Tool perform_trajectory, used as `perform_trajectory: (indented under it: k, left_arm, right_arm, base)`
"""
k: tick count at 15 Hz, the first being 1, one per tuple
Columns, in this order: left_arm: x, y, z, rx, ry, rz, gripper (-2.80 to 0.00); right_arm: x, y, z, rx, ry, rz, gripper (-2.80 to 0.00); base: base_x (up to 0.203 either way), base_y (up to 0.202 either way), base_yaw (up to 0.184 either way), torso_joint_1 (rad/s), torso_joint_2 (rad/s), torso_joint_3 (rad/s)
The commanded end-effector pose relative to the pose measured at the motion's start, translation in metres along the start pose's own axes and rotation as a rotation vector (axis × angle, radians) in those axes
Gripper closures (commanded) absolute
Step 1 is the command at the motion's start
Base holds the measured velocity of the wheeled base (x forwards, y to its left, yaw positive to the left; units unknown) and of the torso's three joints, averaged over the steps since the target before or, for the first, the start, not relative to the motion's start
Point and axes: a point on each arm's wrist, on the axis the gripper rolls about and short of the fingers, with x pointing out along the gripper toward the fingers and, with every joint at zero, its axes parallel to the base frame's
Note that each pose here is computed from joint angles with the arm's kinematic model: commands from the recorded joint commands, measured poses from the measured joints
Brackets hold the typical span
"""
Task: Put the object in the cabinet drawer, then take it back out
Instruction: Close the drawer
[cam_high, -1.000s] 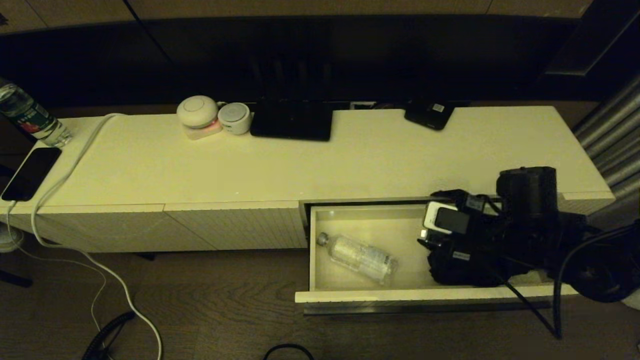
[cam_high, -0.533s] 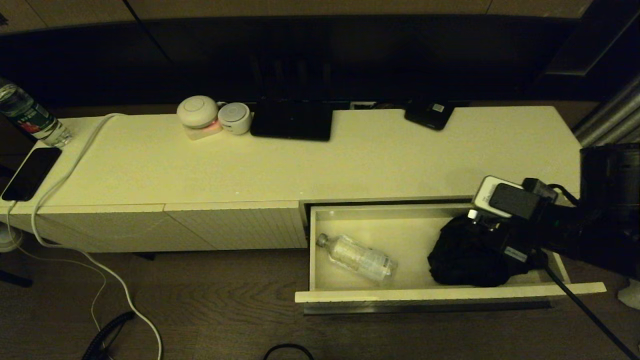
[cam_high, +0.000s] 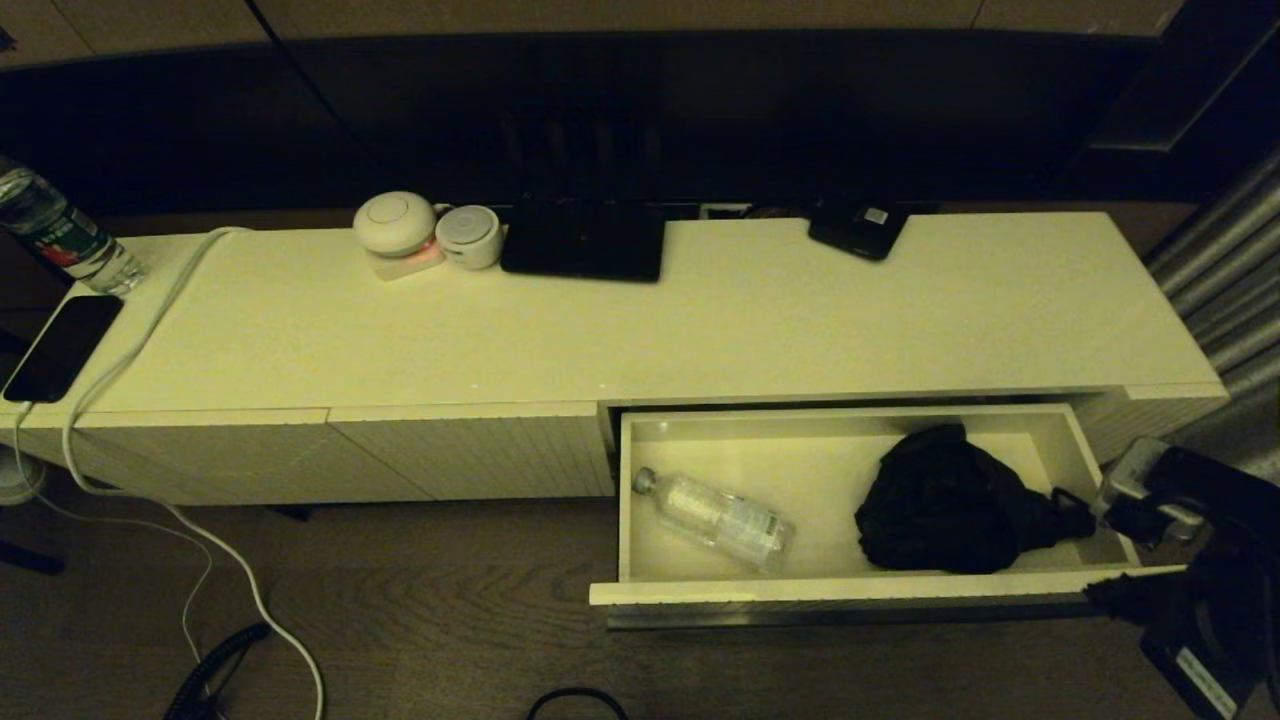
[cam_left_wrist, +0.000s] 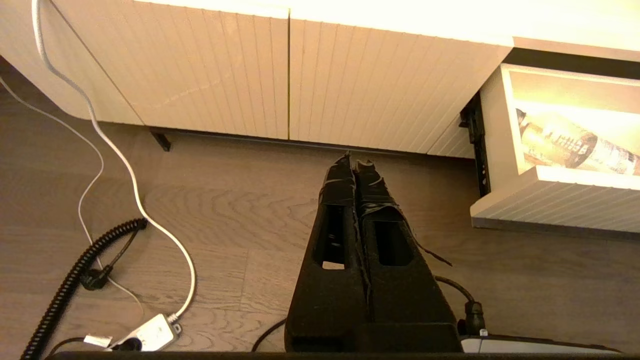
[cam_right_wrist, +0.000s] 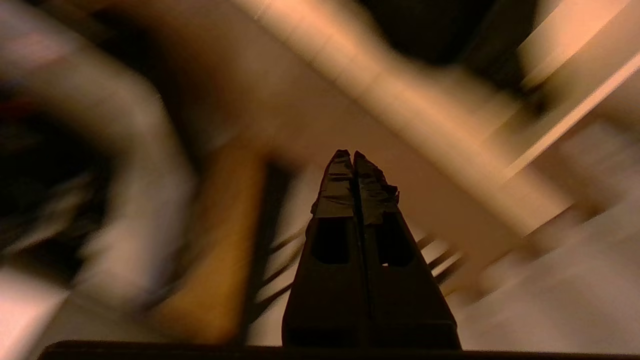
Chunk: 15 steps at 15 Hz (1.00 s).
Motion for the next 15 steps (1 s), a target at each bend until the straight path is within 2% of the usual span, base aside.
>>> perform_trajectory:
  k: [1,5,9,13,15]
  left_arm:
    - [0.0,0.0,0.0,-0.001,-0.002,0.001,0.0]
    - [0.0,0.0,0.0,-0.002,-0.003,0.001,0.0]
    - [0.0,0.0,0.0,-0.002,-0.003,0.001,0.0]
    - [0.0,0.0,0.0,-0.002,-0.003,0.001,0.0]
    - [0.0,0.0,0.0,-0.002,-0.003,0.001,0.0]
  right_arm:
    - [-0.013,0.011,-0.016,0.137,0.093,0.075,0.0]
    - [-0.003,0.021,-0.032,0.152,0.339,0.227,0.0]
    - [0.019,0.027,-0.032,0.154,0.499,0.333,0.0]
    - [0.045,0.033,-0.021,0.193,0.582,0.389,0.0]
    - [0.057,0.034,-0.01,0.25,0.529,0.37,0.0]
  base:
    - [0.0,0.0,0.0,0.0,0.0,0.0]
    - [0.0,0.0,0.0,0.0,0.0,0.0]
    - [0.0,0.0,0.0,0.0,0.0,0.0]
    - [0.0,0.0,0.0,0.0,0.0,0.0]
    - [0.0,0.0,0.0,0.0,0.0,0.0]
